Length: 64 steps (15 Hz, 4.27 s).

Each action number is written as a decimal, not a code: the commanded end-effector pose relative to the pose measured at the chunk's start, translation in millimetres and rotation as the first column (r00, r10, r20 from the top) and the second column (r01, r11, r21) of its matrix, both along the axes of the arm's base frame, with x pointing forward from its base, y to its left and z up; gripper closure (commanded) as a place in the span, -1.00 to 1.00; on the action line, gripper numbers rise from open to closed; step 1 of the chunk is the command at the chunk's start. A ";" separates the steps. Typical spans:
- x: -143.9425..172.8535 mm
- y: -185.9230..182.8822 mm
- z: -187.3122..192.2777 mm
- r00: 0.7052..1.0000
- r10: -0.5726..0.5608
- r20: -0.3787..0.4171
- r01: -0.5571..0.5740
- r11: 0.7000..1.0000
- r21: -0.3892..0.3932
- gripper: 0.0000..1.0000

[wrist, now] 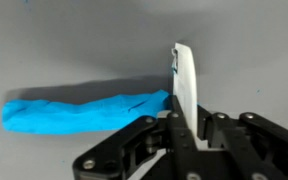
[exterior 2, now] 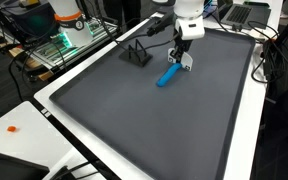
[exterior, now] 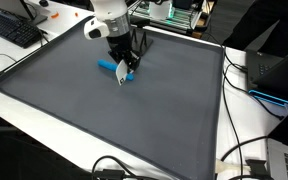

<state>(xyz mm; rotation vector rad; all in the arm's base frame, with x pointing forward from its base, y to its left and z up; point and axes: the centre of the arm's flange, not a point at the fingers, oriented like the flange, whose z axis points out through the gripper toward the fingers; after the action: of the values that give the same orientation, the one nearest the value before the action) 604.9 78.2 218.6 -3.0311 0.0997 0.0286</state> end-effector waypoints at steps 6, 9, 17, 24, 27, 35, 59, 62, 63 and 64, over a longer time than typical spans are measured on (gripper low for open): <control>-24.3 -4.6 -4.8 0.998 0.038 -0.053 -0.033 0.994 0.103 0.95; -21.4 2.2 3.0 0.999 0.011 -0.045 -0.006 0.993 0.121 0.95; -8.5 -7.7 36.6 1.000 0.006 0.022 -0.008 0.997 0.078 0.95; 5.9 -27.0 55.5 0.998 0.012 0.062 -0.011 1.000 -0.003 0.95; 10.0 -32.5 49.8 0.998 0.029 0.055 -0.026 0.998 -0.051 0.95; 13.4 -26.5 29.7 0.999 0.045 0.030 -0.043 0.996 -0.077 0.95; 28.0 -14.4 -12.6 0.997 0.073 -0.010 -0.074 0.991 -0.115 0.95; 24.3 -16.9 -14.2 0.998 0.059 -0.015 -0.060 0.992 -0.106 0.95; 22.3 -17.6 -15.7 0.998 0.053 -0.018 -0.055 0.993 -0.105 0.95; 20.8 -17.9 -16.7 0.999 0.047 -0.022 -0.049 0.994 -0.095 0.95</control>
<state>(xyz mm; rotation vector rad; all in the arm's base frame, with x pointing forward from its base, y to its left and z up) 631.9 61.8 225.1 -3.1374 -0.0091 -0.0090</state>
